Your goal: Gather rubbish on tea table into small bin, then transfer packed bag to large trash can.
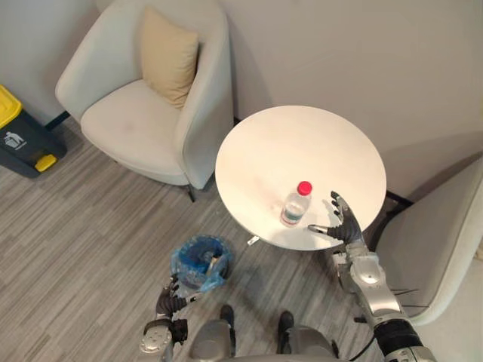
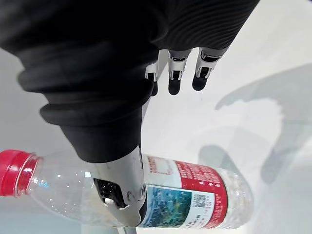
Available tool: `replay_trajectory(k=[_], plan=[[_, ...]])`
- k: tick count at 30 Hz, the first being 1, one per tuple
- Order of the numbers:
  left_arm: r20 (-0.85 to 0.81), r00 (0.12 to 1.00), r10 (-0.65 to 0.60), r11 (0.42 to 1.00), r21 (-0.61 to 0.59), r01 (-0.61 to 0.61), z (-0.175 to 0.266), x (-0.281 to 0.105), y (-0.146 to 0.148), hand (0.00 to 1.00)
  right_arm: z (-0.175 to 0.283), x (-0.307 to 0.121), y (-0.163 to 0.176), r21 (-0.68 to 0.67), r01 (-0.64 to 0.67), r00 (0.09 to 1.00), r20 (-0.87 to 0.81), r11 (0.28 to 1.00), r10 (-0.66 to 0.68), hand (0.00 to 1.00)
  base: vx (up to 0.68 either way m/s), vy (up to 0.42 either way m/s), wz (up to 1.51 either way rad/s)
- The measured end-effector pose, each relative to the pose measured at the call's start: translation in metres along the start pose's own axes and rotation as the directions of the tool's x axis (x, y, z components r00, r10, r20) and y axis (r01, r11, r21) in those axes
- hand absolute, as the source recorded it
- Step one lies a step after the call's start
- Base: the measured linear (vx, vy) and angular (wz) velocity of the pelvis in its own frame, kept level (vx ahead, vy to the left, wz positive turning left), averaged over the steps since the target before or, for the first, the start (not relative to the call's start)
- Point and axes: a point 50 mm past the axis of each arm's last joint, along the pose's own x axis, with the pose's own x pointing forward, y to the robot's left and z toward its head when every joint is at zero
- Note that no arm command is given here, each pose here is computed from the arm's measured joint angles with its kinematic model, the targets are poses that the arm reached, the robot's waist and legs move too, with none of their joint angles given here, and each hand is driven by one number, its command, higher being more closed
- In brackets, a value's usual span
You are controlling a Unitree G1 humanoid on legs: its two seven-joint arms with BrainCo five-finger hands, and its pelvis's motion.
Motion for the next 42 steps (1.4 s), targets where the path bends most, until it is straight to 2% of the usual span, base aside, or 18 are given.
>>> replay_trajectory(k=[5,6,15,21,25,28,32,37,42], plan=[[-0.003,0.999,-0.039,0.999,0.014,0.039,-0.001,0.000,-0.007,0.00,0.009,0.029,0.000,0.012,0.043,0.999,-0.003,0.999,-0.043,0.00,-0.09,-0.008,0.27],[-0.003,0.999,-0.043,0.999,0.015,0.043,-0.001,-0.001,-0.008,0.00,0.013,0.033,0.000,0.019,0.044,0.999,0.007,0.999,-0.045,1.00,-0.16,-0.006,0.31],[0.013,0.999,-0.038,0.999,0.007,0.038,0.002,0.001,-0.008,0.00,0.060,0.073,-0.014,0.032,0.104,0.988,0.112,0.994,-0.107,1.00,-0.14,0.007,0.18],[0.017,1.000,-0.020,1.000,0.004,0.020,0.002,0.001,-0.007,0.00,0.075,0.073,-0.014,0.082,0.124,0.977,0.164,0.989,-0.136,1.00,0.02,-0.003,0.11],[0.018,1.000,-0.024,1.000,-0.006,0.024,0.002,0.001,-0.010,0.00,0.101,0.053,-0.007,0.126,0.079,0.941,0.319,0.989,-0.116,1.00,0.05,-0.016,0.22],[0.017,0.999,-0.037,0.999,-0.025,0.038,0.002,0.000,-0.019,0.00,0.094,0.032,0.009,0.141,0.015,0.934,0.350,0.990,-0.064,1.00,0.01,-0.037,0.40],[0.033,0.998,-0.047,0.998,-0.027,0.048,0.008,0.004,-0.023,0.00,0.073,0.013,0.028,0.143,-0.052,0.956,0.294,0.988,0.008,1.00,0.01,0.003,1.11],[0.037,0.998,-0.057,0.998,0.000,0.057,0.009,0.005,-0.023,0.00,0.065,0.004,0.048,0.088,-0.132,0.955,0.280,0.987,0.103,1.00,0.11,0.075,0.34],[0.015,0.999,-0.046,0.999,0.018,0.046,0.001,-0.001,-0.015,0.00,0.066,-0.002,0.076,-0.008,-0.262,0.923,0.292,0.965,0.253,1.00,0.10,0.103,0.04]])
